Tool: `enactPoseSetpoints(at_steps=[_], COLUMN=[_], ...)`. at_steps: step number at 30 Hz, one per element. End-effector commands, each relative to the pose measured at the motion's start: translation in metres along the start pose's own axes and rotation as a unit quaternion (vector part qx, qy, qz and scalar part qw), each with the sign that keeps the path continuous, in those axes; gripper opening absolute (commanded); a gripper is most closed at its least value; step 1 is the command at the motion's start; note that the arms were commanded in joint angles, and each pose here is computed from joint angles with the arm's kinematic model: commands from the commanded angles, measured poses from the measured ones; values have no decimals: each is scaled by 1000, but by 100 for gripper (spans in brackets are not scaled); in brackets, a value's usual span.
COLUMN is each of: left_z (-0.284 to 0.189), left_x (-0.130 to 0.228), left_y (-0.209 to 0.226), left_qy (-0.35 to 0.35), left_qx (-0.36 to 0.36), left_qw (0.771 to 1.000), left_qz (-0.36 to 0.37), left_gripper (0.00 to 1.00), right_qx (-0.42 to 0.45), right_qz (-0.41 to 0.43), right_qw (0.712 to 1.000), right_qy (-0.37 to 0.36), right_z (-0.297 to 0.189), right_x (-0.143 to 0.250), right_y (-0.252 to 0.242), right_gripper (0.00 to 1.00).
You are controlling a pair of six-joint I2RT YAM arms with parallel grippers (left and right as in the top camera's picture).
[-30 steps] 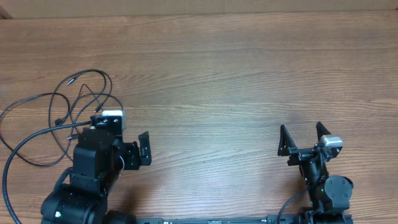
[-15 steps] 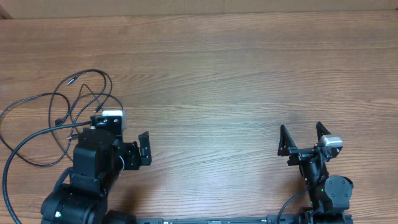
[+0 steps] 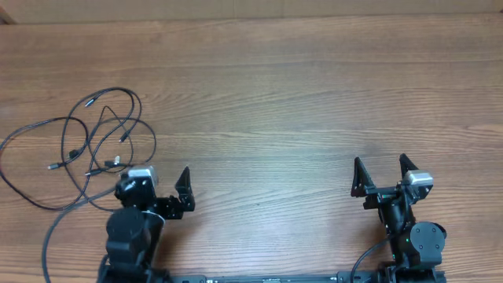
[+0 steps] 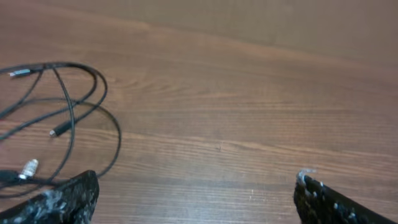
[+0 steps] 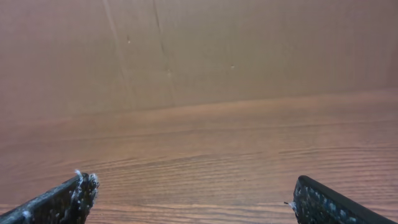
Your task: Untangle cables
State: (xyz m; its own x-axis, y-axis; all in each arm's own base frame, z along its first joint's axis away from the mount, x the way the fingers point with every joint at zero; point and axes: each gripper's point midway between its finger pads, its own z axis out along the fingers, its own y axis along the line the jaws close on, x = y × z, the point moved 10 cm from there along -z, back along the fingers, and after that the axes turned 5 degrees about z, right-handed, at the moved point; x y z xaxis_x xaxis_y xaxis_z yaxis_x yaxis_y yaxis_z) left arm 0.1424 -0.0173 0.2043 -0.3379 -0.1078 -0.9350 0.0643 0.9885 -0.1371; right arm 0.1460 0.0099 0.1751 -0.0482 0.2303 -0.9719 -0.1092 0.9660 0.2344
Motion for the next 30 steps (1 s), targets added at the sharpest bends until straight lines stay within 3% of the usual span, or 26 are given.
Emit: enactPoseSetpoints(at_steps=[1,10,13,15,20,30], left_z=[1,6,7,10,16,16], left_x=[6,11,12,17,37,36], left_y=[2,13,12,9,8,8], left_qy=[-70,-219,-217,-197,-128,-129], left_qx=[10,-14,-10,2,22,24], left_qw=[997,976,976,976,987,989], left_qz=[-9,-13,24,89,91,73], left_gripper=[99,100,100,99,99,100], right_qx=[4,4,4,4,4,4], right_qz=[-4,-4,-4,-4,-4,-4], right_qw=[1000,1000,1000,1000,1000,1000], right_qy=[-2,-2,-2,-2,-2,-2], right_z=[0,0,0,0,0,0], right_x=[2,2,2,2,2,2], right_y=[-1,-1,-1,-1,-1,-1], right_gripper=[100,100,100,100,100,100])
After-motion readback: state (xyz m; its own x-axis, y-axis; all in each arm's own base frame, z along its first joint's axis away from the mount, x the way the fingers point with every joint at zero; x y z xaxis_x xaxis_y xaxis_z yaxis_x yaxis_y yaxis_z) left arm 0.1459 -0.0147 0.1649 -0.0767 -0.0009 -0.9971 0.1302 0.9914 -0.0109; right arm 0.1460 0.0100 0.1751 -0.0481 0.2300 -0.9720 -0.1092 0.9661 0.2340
